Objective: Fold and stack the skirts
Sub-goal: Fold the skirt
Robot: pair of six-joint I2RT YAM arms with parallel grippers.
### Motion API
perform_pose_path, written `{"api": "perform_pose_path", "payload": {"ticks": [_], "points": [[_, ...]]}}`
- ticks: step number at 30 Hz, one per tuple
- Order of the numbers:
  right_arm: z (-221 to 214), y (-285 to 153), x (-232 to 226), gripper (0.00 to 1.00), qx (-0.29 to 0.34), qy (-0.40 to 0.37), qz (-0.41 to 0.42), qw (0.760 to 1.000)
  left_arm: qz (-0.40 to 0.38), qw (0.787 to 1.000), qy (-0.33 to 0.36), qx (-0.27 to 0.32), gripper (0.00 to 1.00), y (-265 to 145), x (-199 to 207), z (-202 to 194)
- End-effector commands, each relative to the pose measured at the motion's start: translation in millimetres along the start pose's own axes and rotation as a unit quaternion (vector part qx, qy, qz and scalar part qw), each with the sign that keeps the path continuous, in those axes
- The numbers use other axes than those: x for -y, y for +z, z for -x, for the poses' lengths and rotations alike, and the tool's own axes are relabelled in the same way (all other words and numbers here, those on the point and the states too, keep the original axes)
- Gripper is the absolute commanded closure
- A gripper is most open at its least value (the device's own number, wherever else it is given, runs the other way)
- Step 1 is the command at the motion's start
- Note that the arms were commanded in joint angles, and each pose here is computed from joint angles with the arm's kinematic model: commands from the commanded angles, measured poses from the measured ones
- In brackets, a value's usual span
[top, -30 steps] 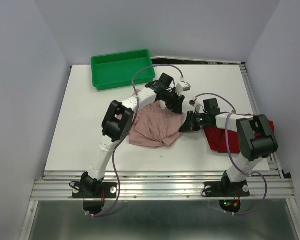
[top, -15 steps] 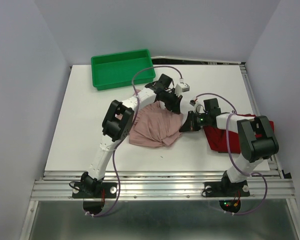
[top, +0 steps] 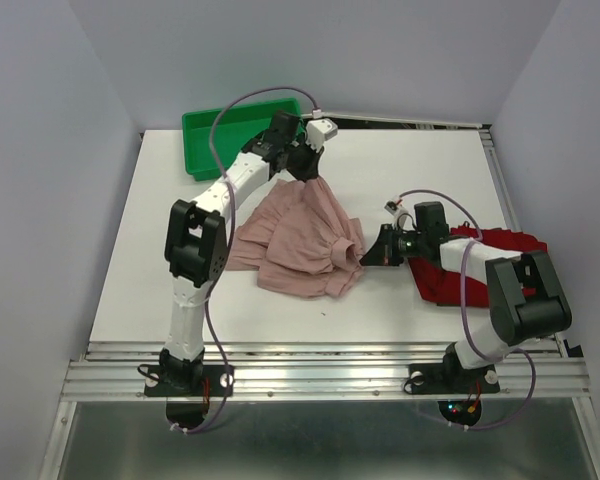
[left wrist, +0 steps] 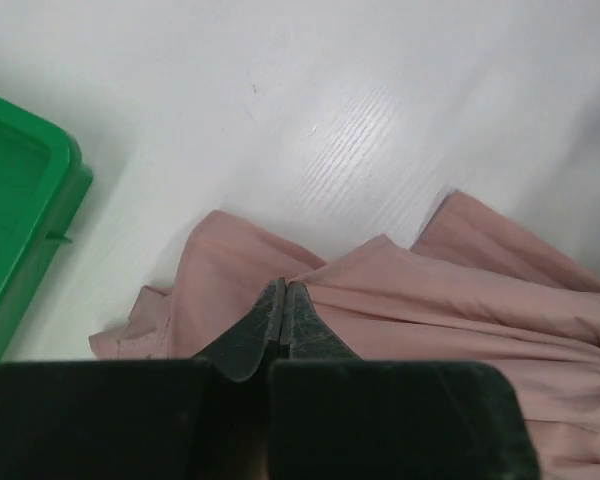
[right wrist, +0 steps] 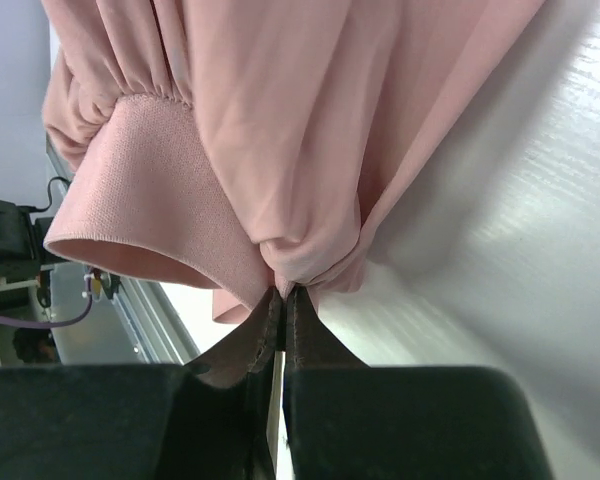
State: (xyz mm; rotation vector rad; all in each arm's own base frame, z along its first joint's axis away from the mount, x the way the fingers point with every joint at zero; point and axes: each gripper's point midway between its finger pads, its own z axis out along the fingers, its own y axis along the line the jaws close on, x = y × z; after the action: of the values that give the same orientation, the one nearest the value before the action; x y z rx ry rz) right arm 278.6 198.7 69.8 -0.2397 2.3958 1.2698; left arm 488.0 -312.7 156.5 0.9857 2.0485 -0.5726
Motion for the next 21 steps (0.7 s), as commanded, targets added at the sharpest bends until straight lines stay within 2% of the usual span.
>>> {"api": "perform_pose_path", "payload": {"ticks": [1, 6, 11, 13, 17, 18, 19, 21], "points": [[-7.2, -10.7, -11.6, 0.99, 0.011, -0.001, 0.014, 1.000, 0.034, 0.999, 0.039, -0.017, 1.00, -6.0, -0.1, -12.1], [-11.5, -16.7, -18.9, 0.99, 0.012, -0.015, 0.022, 1.000, 0.007, 0.996, 0.054, -0.064, 1.00, -15.7, 14.0, -49.7], [-18.6, -15.3, -15.7, 0.99, -0.002, 0.006, 0.019, 1.000, -0.033, 0.992, 0.078, -0.089, 1.00, -50.6, 44.9, -91.0], [-19.3, -13.8, -14.5, 0.99, -0.004, 0.009, 0.021, 1.000, -0.047, 0.991, 0.093, -0.085, 1.00, -69.8, 56.2, -92.8], [-22.6, -10.5, -9.5, 0.99, -0.011, 0.021, 0.018, 1.000, -0.073, 0.983, 0.115, -0.126, 1.00, -94.1, 73.0, -132.2], [-24.3, -9.3, -7.9, 0.99, -0.015, 0.026, 0.018, 0.999, -0.077, 0.981, 0.118, -0.134, 0.94, -99.3, 74.5, -138.0], [-24.9, -8.6, -7.4, 0.99, -0.016, 0.028, 0.019, 0.999, -0.079, 0.978, 0.134, -0.139, 0.76, -109.3, 76.5, -140.5], [-22.3, -5.9, -5.5, 0.99, -0.012, 0.027, 0.021, 0.999, -0.054, 0.978, 0.138, -0.149, 0.46, -118.9, 68.5, -147.9]]}}
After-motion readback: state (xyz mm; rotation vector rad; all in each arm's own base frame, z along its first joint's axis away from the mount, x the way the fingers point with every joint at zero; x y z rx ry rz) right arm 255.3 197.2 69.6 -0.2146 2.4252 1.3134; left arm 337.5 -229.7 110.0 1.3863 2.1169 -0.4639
